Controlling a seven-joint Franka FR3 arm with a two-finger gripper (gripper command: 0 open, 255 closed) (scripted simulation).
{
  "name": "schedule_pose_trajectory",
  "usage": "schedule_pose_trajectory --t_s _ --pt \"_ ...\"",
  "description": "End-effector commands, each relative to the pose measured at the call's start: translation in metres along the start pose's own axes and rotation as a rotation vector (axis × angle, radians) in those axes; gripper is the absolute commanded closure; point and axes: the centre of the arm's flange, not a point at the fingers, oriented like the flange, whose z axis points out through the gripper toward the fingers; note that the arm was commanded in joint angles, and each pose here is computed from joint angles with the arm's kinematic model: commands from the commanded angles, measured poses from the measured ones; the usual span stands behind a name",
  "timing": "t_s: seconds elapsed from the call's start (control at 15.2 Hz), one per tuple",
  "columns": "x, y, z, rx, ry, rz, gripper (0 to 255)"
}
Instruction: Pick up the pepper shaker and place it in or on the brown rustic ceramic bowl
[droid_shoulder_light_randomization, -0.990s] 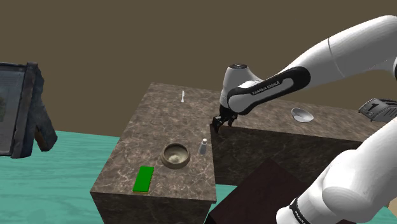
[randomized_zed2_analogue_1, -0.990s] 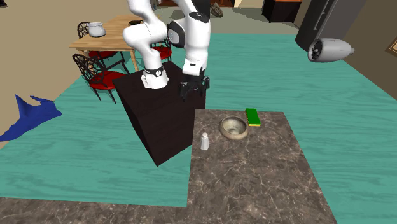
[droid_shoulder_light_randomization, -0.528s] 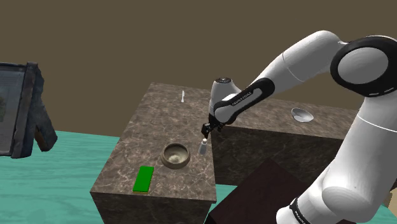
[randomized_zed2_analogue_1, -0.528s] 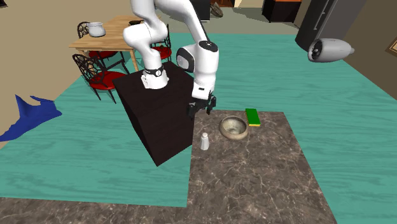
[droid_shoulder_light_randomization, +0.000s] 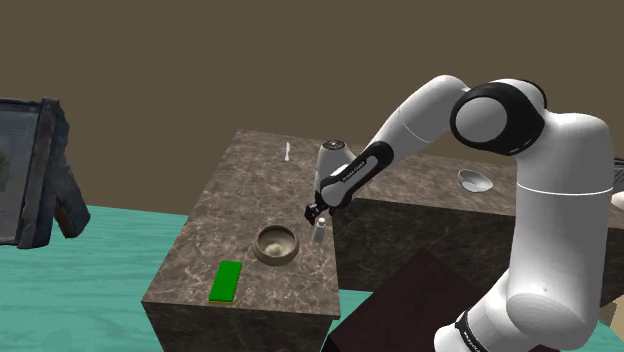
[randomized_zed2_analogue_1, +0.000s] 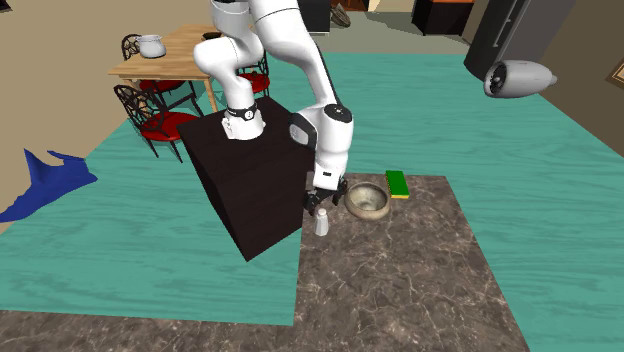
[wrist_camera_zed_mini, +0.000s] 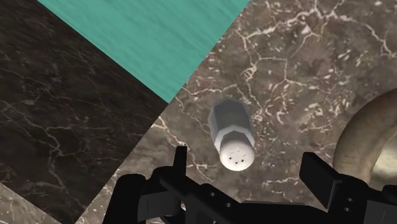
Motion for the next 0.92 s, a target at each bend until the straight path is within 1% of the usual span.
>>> schedule_pose_trajectory --t_s 0.0,0.33,0.86 --pt "0.003 -0.001 0.011 0.0 0.001 0.0 0" --pt "0.003 -0.001 0.04 0.0 0.001 0.0 0" --pt "0.003 -0.001 0.04 0.0 0.001 0.0 0"
